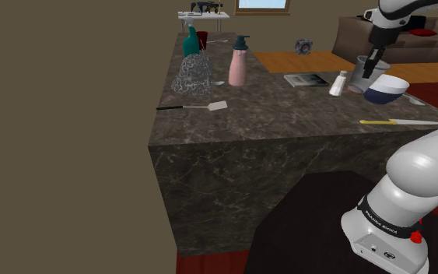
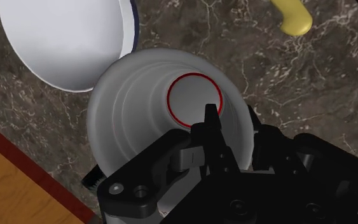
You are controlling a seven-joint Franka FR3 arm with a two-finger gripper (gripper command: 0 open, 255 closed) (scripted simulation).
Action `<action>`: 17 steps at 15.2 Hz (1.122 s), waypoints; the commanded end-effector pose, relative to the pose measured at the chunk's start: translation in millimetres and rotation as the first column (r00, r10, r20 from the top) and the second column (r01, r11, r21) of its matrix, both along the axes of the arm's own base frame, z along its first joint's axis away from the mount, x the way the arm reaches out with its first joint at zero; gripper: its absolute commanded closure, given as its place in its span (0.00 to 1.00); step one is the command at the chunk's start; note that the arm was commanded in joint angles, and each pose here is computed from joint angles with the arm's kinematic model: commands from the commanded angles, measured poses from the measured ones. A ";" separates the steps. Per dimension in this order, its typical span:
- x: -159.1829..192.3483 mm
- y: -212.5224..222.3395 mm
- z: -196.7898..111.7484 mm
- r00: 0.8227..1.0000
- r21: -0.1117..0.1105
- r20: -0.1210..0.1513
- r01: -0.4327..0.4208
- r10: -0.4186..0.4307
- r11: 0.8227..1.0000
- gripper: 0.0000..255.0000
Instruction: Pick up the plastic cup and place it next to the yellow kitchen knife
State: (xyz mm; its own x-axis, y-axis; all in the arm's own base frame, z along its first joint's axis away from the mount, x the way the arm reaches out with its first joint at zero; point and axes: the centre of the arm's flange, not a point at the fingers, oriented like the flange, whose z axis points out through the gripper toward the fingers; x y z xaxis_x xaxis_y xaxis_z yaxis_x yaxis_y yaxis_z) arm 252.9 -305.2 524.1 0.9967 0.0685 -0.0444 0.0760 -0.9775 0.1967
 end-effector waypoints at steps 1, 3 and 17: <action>-0.2 -0.4 -10.1 1.000 -0.001 0.001 0.000 0.000 1.000 1.00; -0.2 -0.4 -20.6 1.000 -0.001 0.001 0.000 0.000 1.000 1.00; -0.2 -0.4 -58.1 1.000 -0.001 0.001 0.000 0.000 1.000 1.00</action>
State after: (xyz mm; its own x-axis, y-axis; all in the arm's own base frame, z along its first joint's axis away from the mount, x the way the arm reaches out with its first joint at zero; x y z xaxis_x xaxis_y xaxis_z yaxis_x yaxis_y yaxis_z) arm 252.7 -305.6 465.8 0.9967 0.0686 -0.0440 0.0760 -0.9774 0.1970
